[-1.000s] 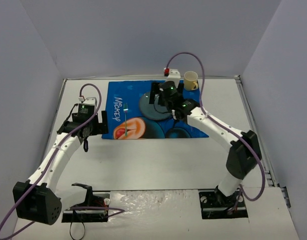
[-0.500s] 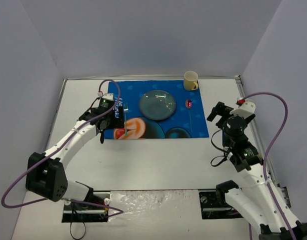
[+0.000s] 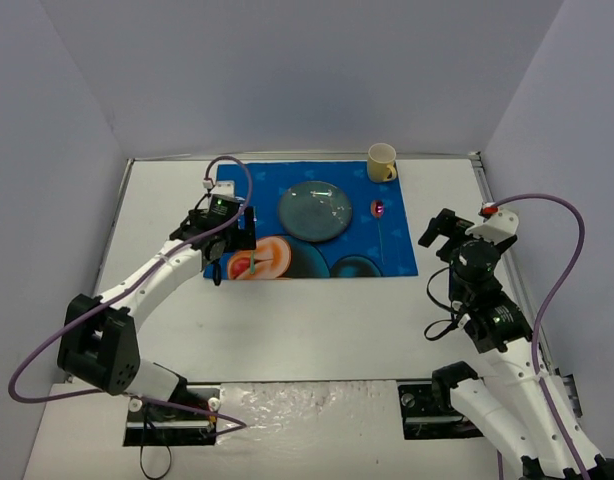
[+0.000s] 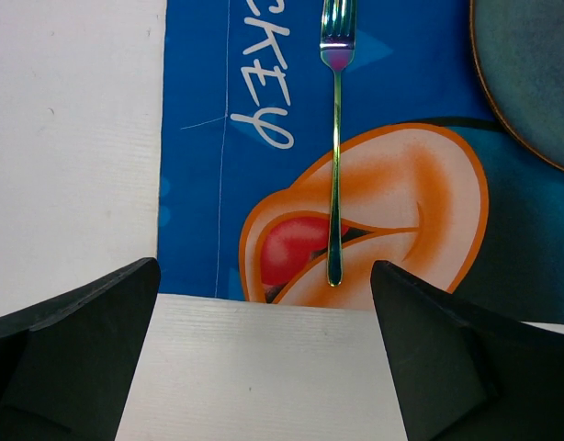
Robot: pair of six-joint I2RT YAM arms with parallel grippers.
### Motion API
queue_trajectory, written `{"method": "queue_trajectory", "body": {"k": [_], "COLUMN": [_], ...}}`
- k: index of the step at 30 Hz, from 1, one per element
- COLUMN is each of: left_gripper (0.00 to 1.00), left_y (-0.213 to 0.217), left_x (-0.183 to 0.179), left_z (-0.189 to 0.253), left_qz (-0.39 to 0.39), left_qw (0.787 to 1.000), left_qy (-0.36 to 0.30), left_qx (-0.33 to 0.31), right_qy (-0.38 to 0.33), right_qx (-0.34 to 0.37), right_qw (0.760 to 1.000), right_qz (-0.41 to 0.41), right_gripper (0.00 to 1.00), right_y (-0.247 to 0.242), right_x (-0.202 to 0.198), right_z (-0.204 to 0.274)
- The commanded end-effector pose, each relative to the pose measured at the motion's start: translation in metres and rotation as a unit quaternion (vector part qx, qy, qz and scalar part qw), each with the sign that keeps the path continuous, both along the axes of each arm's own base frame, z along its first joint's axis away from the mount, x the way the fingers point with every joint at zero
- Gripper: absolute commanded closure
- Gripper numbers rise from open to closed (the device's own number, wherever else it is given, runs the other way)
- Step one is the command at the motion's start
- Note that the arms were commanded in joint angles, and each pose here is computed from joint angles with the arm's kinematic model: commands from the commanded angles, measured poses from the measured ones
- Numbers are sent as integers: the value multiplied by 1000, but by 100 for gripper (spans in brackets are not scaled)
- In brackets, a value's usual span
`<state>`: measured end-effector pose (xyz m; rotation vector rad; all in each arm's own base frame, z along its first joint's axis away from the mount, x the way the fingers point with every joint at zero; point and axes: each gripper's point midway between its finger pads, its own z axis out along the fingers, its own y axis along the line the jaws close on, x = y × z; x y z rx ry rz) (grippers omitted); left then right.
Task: Set the dinner table for one person
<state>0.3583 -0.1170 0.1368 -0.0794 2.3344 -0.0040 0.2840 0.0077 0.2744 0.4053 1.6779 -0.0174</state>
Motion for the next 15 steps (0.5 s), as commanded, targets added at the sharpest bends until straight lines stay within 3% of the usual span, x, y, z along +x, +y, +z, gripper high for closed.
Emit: {"method": "queue_trajectory", "body": {"k": [1,15], "left_gripper": [3,3], "left_y": [-7,-13], "left_x": [22,32], "left_z": [-1,-67], "left_qz": [20,24], "left_qw": [999,997], "left_qy": [-45,32], "left_qx": [17,67], "right_qy": [-22,-11], "right_qx": [1,-7], "right_qw": [1000,1000], "right_qz": [0,9], "right_gripper": [0,0], "right_y": [1,4], "right_x": [7,8], "right_z": [14,5]}}
